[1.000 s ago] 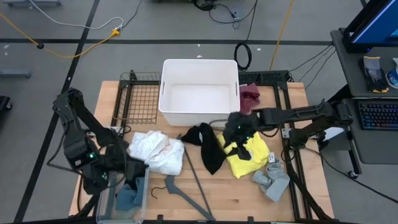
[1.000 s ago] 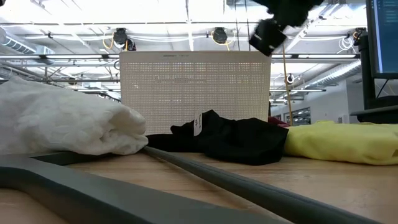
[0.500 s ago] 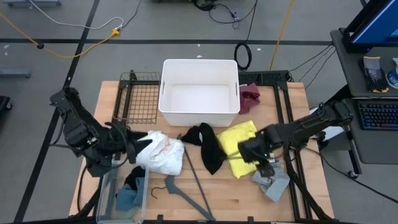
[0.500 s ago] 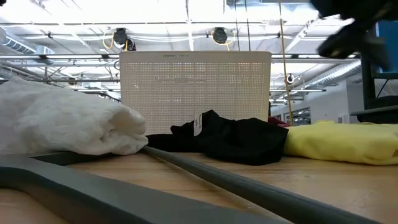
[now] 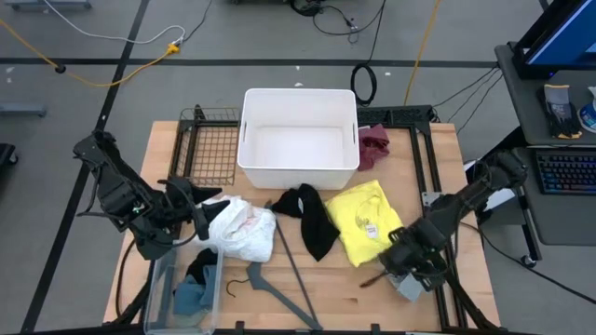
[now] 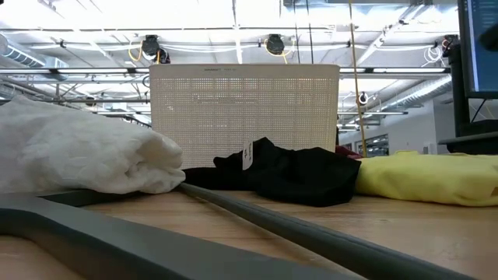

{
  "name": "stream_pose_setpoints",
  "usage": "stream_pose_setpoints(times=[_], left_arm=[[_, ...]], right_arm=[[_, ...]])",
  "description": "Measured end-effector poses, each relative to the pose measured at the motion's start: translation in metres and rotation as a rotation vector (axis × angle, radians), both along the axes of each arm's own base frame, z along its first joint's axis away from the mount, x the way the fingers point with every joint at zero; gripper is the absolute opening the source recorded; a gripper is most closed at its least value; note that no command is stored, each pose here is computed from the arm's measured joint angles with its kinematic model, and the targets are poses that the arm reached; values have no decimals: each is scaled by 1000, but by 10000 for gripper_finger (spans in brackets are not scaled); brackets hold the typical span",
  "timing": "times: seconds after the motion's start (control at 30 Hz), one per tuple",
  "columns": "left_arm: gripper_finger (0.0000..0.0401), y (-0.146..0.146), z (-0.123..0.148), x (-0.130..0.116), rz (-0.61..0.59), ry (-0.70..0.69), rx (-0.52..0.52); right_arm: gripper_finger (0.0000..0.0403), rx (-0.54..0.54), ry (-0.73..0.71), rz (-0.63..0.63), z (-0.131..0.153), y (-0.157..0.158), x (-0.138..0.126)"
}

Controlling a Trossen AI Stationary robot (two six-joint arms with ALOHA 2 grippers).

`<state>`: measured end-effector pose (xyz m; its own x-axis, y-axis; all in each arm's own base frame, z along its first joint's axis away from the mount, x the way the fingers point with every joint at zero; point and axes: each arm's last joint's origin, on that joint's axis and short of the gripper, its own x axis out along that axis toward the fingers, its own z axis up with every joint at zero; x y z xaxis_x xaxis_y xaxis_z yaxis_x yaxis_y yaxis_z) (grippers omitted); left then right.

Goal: Pick & Place Cloths
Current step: Put the gray underwear into the black wire basket

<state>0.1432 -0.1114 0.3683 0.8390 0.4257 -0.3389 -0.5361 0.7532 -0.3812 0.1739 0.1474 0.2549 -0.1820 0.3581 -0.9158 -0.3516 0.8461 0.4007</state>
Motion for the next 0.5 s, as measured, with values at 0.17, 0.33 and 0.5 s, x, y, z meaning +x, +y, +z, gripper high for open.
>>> stream_pose_setpoints(times=[0.17, 0.33, 0.5], left_arm=[[232, 0, 0, 0, -4, 6, 20], [232, 0, 0, 0, -1, 4, 23], [232, 0, 0, 0, -1, 4, 22]], right_arm=[[196, 19, -42, 57, -3, 14, -6], [196, -5, -58, 55, -18, 17, -11], [196, -37, -52, 48, -37, 14, -15]])
